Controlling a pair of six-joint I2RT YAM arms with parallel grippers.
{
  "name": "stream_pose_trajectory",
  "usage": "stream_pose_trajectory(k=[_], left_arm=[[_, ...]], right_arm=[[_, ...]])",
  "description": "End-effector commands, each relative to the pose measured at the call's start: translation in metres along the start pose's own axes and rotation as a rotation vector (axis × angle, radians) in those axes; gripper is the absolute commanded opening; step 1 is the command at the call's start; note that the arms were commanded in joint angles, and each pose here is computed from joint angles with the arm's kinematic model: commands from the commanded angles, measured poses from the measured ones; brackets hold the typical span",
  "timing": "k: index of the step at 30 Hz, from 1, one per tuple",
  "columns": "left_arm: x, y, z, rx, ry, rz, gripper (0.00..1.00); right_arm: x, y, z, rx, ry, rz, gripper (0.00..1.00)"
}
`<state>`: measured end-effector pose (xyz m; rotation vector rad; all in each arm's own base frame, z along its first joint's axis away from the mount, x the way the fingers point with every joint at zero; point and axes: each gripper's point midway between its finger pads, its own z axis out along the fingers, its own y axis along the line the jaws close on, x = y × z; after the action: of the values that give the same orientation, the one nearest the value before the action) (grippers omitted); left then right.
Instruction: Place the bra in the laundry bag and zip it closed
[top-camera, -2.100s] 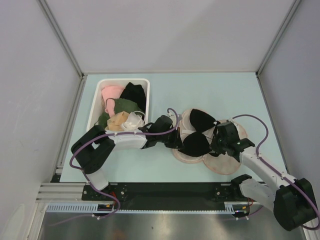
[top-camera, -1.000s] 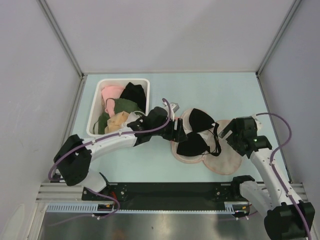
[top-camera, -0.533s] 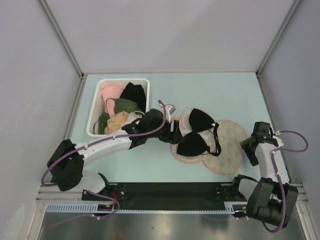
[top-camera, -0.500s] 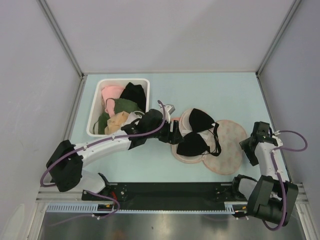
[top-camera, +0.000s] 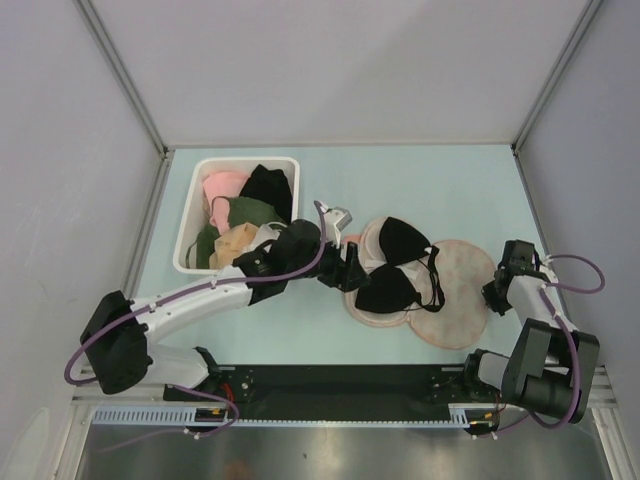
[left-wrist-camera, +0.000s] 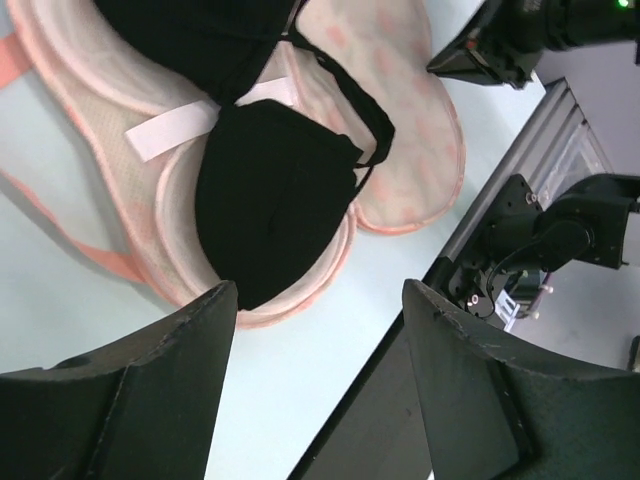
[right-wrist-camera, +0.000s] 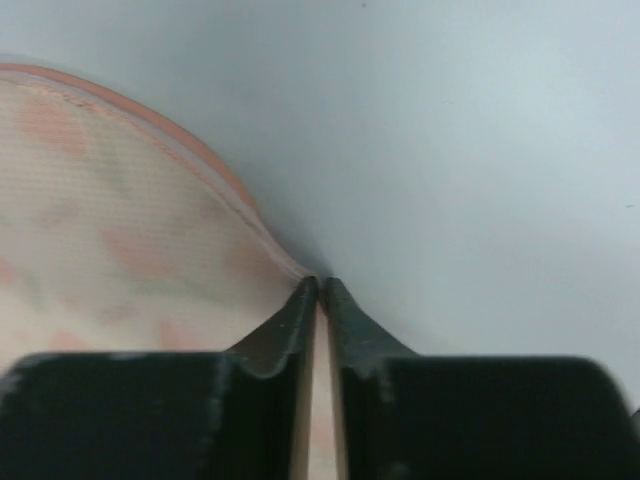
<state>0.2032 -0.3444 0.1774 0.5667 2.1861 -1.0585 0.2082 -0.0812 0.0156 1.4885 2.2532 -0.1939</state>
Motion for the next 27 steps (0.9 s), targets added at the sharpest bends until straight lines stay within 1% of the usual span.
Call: stream_pose_trajectory(k=[1, 2, 3, 4, 5, 6, 7, 8, 9, 10, 12, 13, 14, 16, 19, 21, 24, 27], left_arm=[[-0.035, -0.034, -0.009, 0.003, -0.153, 0.183, 0.73], [-0.035, -0.049, -0.006, 0.029, -0.180, 0.212, 0.74], [-0.038, -0.056, -0.005, 0.046, -0.212, 0.229, 0.74], [-0.032, -0.057, 0.000, 0.055, -0.219, 0.246, 0.74], [-0.038, -0.074, 0.001, 0.109, -0.270, 0.254, 0.75], [-0.039, -0.080, 0.003, 0.131, -0.289, 0.257, 0.76], [-0.032, -0.083, 0.011, 0.149, -0.283, 0.266, 0.77], [-0.037, -0.093, 0.012, 0.177, -0.316, 0.278, 0.78], [-0.038, -0.098, 0.015, 0.186, -0.322, 0.293, 0.80], [-0.043, -0.105, 0.017, 0.196, -0.340, 0.318, 0.80], [-0.040, -0.110, 0.031, 0.198, -0.328, 0.345, 0.80], [-0.047, -0.119, 0.032, 0.207, -0.344, 0.357, 0.80], [-0.043, -0.116, 0.041, 0.199, -0.325, 0.357, 0.80], [-0.047, -0.126, 0.044, 0.227, -0.329, 0.361, 0.80], [-0.050, -0.128, 0.045, 0.222, -0.335, 0.331, 0.80], [-0.051, -0.130, 0.041, 0.233, -0.336, 0.320, 0.80], [-0.050, -0.129, 0.036, 0.229, -0.326, 0.313, 0.80], [-0.046, -0.128, 0.031, 0.226, -0.304, 0.311, 0.80]], right_arm=[[0.009, 0.011, -0.009, -0.043, 0.028, -0.067, 0.06], [0.003, 0.018, -0.017, -0.064, 0.008, -0.079, 0.00], [0.003, 0.022, -0.023, -0.076, -0.001, -0.097, 0.00], [0.007, 0.030, -0.035, -0.114, -0.011, -0.128, 0.00], [0.006, 0.038, -0.044, -0.147, -0.021, -0.135, 0.00], [0.006, 0.042, -0.051, -0.168, -0.028, -0.142, 0.00], [0.012, 0.046, -0.060, -0.192, -0.025, -0.171, 0.00], [0.010, 0.050, -0.070, -0.224, -0.041, -0.173, 0.00], [0.006, 0.055, -0.080, -0.251, -0.053, -0.167, 0.00], [0.011, 0.058, -0.088, -0.274, -0.037, -0.186, 0.00], [0.006, 0.066, -0.108, -0.332, -0.055, -0.178, 0.00], [0.008, 0.065, -0.114, -0.340, -0.046, -0.188, 0.00], [0.008, 0.067, -0.122, -0.360, -0.051, -0.197, 0.00], [0.003, 0.068, -0.136, -0.386, -0.071, -0.189, 0.00], [-0.001, 0.061, -0.135, -0.372, -0.089, -0.189, 0.00], [-0.008, 0.055, -0.130, -0.348, -0.095, -0.160, 0.00], [-0.009, 0.050, -0.118, -0.343, -0.073, -0.137, 0.00], [0.003, 0.036, -0.099, -0.301, -0.022, -0.129, 0.00]])
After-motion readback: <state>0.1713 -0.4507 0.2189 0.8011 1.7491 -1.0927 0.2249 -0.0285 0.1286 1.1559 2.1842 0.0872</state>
